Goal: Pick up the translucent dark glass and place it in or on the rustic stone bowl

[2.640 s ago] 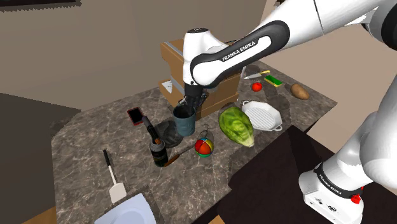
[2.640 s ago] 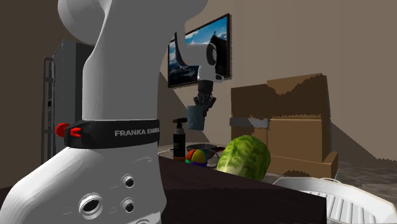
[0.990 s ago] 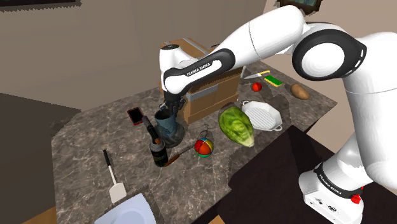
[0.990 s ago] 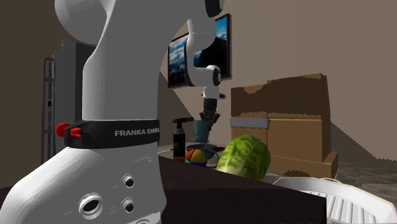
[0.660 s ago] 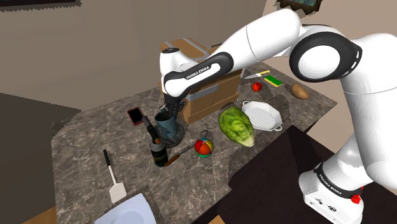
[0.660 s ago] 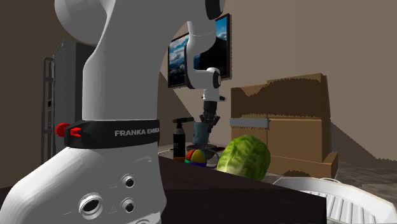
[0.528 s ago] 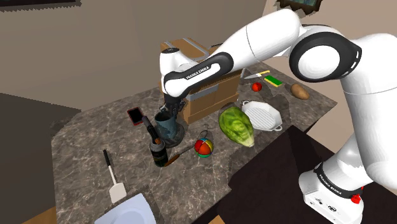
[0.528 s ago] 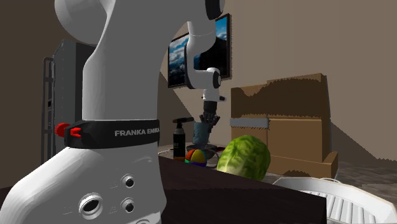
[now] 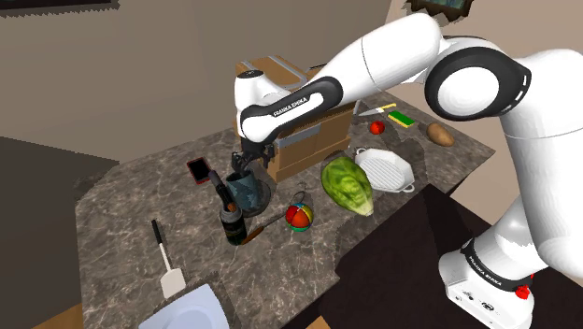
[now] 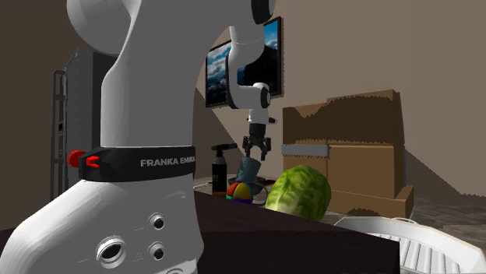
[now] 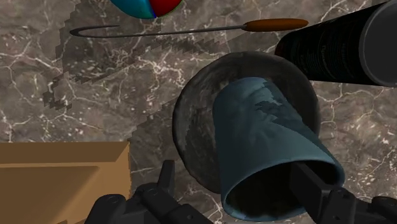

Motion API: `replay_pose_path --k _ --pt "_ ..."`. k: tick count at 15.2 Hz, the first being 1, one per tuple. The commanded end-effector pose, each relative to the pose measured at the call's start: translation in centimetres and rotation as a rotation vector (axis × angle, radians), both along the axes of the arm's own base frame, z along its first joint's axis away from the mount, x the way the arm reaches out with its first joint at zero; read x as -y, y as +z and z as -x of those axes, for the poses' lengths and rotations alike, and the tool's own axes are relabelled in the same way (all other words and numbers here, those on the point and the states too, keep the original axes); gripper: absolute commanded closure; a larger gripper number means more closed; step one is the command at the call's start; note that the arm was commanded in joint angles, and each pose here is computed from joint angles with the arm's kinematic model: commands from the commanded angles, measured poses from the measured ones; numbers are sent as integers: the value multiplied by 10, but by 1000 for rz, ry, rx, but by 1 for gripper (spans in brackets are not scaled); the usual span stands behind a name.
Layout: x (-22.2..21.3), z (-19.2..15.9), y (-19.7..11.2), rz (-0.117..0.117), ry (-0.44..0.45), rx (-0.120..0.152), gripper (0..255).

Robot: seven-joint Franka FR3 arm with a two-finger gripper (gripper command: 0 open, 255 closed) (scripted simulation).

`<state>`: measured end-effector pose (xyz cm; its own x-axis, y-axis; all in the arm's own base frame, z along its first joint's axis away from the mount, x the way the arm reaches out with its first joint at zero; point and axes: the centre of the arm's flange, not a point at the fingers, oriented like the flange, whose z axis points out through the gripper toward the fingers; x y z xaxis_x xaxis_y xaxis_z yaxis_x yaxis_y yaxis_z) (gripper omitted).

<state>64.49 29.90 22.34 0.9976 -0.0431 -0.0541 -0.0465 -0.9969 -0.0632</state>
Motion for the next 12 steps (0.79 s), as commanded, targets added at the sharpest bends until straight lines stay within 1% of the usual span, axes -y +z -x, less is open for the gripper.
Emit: replay_pose_path --k 1,5,12 --pt "0 0 0 0 0 0 0" --pt "3 -2 50 0 0 0 0" --pt "3 -2 50 0 0 0 0"
